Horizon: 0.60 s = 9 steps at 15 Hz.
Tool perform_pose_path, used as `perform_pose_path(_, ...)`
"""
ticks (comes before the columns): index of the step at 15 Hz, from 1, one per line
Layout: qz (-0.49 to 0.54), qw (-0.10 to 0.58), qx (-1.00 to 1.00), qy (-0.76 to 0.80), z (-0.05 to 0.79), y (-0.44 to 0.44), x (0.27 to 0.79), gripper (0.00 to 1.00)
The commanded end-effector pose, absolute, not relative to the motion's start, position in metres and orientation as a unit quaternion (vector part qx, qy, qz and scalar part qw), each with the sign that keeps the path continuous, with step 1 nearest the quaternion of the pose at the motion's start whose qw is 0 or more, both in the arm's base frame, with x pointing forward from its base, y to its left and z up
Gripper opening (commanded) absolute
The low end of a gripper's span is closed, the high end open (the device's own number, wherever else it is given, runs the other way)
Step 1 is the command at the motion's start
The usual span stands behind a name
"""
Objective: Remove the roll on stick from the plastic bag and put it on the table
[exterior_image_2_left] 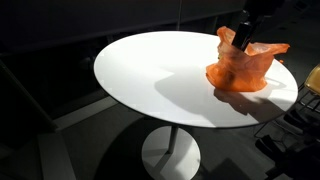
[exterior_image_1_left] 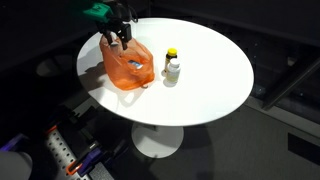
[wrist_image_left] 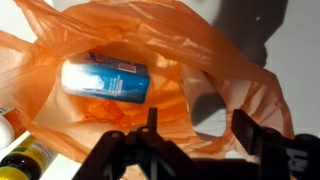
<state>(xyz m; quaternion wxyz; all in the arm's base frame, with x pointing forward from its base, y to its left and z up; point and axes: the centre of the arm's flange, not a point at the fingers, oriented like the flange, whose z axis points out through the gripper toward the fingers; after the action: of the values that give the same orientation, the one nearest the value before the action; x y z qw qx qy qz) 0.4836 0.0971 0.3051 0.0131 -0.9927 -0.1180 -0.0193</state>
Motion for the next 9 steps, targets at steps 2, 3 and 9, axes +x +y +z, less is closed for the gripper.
perform_pose_path(2, -0.015, 0.011, -0.992, -0.122, 0.312, 0.099, 0.482, 0.43)
perform_pose_path(3, -0.017, 0.011, -0.992, -0.122, 0.314, 0.098, 0.481, 0.33)
perform_pose_path(9, -0.018, 0.018, -0.993, -0.119, 0.35, 0.083, 0.478, 0.1)
